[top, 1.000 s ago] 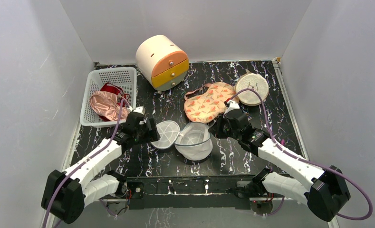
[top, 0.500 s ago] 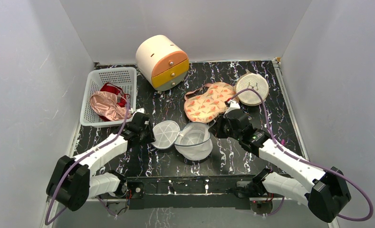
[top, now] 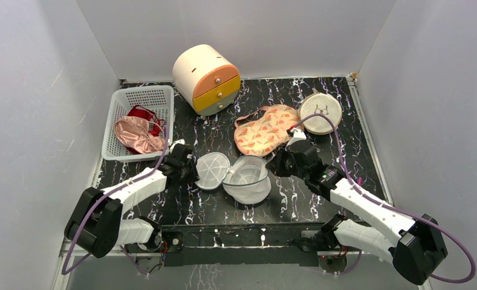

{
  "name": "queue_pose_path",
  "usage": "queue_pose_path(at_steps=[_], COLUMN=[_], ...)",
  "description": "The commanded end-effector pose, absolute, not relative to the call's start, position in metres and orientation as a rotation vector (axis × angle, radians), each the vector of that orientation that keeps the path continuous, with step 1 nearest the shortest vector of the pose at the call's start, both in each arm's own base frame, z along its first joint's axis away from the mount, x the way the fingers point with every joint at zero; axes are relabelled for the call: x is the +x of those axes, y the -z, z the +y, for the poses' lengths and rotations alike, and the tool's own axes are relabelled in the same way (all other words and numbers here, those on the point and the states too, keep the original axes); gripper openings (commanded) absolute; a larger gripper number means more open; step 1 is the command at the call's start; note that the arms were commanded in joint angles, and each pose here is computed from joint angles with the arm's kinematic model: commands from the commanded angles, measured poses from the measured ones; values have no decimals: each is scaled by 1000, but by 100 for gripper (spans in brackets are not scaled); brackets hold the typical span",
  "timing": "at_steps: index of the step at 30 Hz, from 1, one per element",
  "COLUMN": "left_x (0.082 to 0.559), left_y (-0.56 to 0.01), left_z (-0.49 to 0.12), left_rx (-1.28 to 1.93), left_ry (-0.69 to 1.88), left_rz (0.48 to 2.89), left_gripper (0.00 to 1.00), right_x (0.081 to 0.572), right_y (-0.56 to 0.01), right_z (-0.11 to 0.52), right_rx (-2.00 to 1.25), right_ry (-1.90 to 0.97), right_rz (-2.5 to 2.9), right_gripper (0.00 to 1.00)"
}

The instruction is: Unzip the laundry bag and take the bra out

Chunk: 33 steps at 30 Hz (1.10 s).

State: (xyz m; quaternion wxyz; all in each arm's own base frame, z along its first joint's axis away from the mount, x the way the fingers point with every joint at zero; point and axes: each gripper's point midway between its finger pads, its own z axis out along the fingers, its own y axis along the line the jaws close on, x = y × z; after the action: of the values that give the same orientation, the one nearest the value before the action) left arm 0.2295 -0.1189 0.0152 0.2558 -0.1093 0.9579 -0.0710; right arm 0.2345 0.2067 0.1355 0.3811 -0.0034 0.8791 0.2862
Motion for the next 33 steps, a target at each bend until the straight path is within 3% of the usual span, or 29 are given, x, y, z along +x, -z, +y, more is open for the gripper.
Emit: queue_pose_path(at_steps=[1, 3, 8, 12, 17, 21, 33], left_x=[225, 228, 234, 237, 242, 247, 263], left_y=[-5, -8, -16, -25, -47, -71, -150], left_z=[-117, -118, -122, -118, -110, -103, -93], left_rx=[-294, -288, -280, -272, -289, -322, -317], left_ry=[176, 184, 215, 199, 170, 157, 176], left_rz=[2620, 2607, 2566, 2540, 2474, 2397, 2192], left_gripper=[36, 31, 9, 0, 0, 0, 0], right_x=[244, 244, 244, 244, 244, 241, 232], right_y=[-146, -146, -146, -144, -140, -142, -141], right_z=[213, 214, 215, 215, 217, 226, 284], right_rx=[4, 1, -4, 2, -13, -74, -211], right_ry=[-767, -771, -777, -778, -778, -821, -1082], right_rz=[2185, 2184, 2185, 2188, 2201, 2208, 2223], right_gripper=[0, 0, 0, 0, 0, 7, 1])
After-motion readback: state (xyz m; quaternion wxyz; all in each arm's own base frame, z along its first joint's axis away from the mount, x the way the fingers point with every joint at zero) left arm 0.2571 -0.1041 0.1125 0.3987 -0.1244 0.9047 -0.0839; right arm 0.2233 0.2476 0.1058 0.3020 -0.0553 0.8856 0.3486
